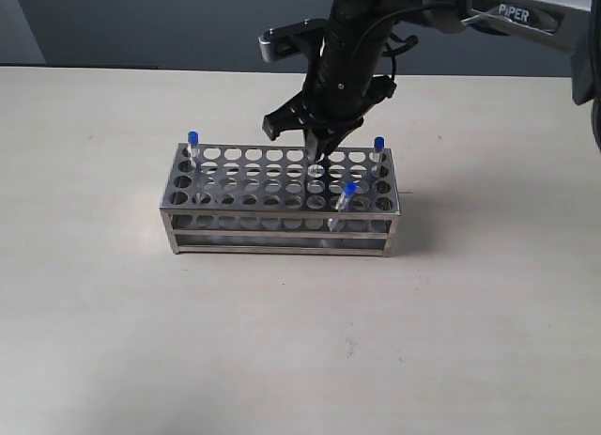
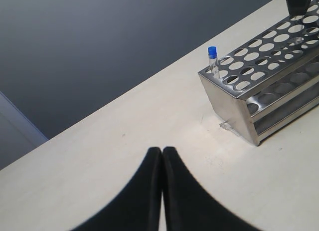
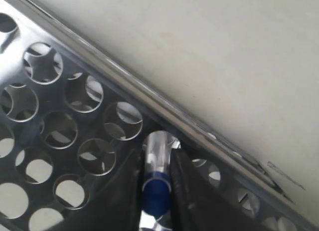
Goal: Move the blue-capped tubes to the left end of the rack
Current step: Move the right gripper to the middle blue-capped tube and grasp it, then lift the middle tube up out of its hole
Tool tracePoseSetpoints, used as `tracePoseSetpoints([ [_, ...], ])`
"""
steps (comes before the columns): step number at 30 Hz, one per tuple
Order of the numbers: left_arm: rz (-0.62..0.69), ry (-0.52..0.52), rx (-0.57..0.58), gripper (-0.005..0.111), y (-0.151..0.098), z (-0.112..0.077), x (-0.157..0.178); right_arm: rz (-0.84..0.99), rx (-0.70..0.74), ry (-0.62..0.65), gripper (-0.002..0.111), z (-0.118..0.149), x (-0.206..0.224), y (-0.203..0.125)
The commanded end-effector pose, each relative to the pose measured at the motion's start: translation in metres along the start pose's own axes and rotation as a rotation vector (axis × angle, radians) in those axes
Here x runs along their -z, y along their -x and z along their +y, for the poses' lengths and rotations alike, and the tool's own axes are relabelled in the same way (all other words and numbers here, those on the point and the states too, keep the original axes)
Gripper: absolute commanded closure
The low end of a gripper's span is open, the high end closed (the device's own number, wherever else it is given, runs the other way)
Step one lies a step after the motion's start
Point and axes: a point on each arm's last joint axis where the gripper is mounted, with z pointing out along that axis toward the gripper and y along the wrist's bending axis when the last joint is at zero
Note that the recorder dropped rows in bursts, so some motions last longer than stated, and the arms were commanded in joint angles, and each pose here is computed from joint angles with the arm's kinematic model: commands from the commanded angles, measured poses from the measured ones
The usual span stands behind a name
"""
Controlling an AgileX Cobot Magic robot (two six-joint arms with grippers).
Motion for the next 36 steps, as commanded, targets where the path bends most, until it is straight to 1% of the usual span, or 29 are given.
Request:
tracePoseSetpoints([
  [1, -0.008, -0.004, 0.006, 0.106, 0.002, 0.0, 0.0, 0.0, 0.01, -0.005, 0.108, -0.002, 0.001, -0.001],
  [6, -0.008, -0.004, 0.006, 0.106, 0.002, 0.0, 0.0, 0.003, 0.014, -0.007, 0.108, -0.001, 0.014, -0.003],
  [15, -0.008, -0.004, 0.006, 0.106, 0.002, 0.0, 0.0, -0.109, 0.073, -0.042, 0.108, 0.016, 0.065, -0.003],
  [26, -0.008, -0.004, 0.006, 0.106, 0.002, 0.0, 0.0, -0.165, 0.096, -0.043, 0.108, 0.025, 0.094, -0.007],
  [29, -0.008, -0.004, 0.006, 0.106, 0.002, 0.0, 0.0, -0.188, 0.14, -0.035, 0.108, 0.037, 0.103, -0.008],
  [33, -0.008, -0.004, 0.006, 0.106, 0.002, 0.0, 0.0, -0.232, 0.271, -0.023, 0.108, 0.065, 0.105, -0.006],
  [36, -0.008, -0.004, 0.006, 0.106, 0.002, 0.0, 0.0, -0.24, 0.355, -0.005, 0.109, 0.084, 0.096, -0.004],
])
